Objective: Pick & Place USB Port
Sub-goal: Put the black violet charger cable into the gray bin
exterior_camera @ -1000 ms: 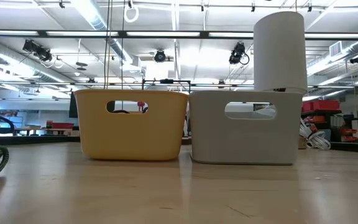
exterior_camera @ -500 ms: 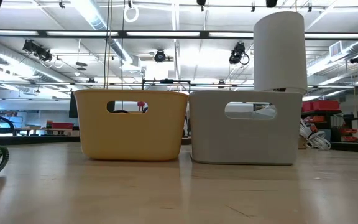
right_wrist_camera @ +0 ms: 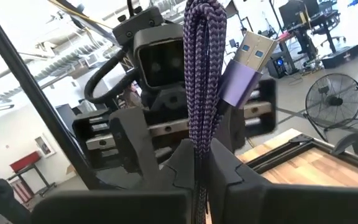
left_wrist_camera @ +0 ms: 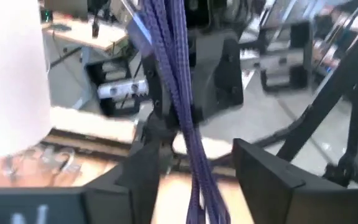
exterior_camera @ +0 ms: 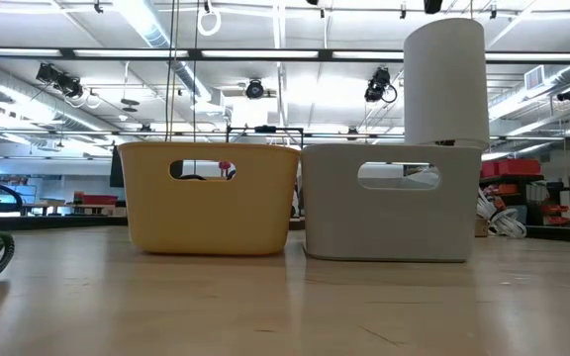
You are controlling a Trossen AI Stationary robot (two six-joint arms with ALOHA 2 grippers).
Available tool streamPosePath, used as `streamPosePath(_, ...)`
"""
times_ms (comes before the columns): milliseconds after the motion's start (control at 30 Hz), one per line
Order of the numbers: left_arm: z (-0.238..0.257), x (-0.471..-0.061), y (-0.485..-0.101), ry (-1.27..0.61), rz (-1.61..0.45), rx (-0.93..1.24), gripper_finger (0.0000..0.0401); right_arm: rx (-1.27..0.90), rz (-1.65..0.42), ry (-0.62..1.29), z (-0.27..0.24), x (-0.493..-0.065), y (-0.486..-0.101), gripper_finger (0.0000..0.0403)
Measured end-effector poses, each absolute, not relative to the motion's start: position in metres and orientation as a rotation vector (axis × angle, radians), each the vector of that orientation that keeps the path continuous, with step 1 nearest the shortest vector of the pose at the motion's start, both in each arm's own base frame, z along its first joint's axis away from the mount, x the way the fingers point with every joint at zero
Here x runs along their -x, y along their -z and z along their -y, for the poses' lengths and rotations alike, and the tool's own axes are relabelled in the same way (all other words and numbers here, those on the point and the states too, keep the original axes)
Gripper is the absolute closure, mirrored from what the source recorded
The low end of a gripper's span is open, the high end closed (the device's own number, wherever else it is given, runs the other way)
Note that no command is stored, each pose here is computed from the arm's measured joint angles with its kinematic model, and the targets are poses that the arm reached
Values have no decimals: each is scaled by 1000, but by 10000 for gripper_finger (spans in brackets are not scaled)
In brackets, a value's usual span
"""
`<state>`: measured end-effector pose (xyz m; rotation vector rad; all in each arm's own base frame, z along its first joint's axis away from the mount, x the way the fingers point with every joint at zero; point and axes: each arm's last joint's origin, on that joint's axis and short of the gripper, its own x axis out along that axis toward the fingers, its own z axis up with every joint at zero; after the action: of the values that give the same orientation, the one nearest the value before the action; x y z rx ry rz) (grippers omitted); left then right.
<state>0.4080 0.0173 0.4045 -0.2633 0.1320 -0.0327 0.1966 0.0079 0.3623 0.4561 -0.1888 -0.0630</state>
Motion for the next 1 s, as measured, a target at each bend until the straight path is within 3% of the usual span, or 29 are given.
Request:
streamPosePath(300,-26,-370,-427,-80,-208,156,140,-612,4,115,-9,-204,-341,394)
streamPosePath(1000,-21,-317,-431,-121,-477,156,151,-908,-492,324,-28,-281,-232,394)
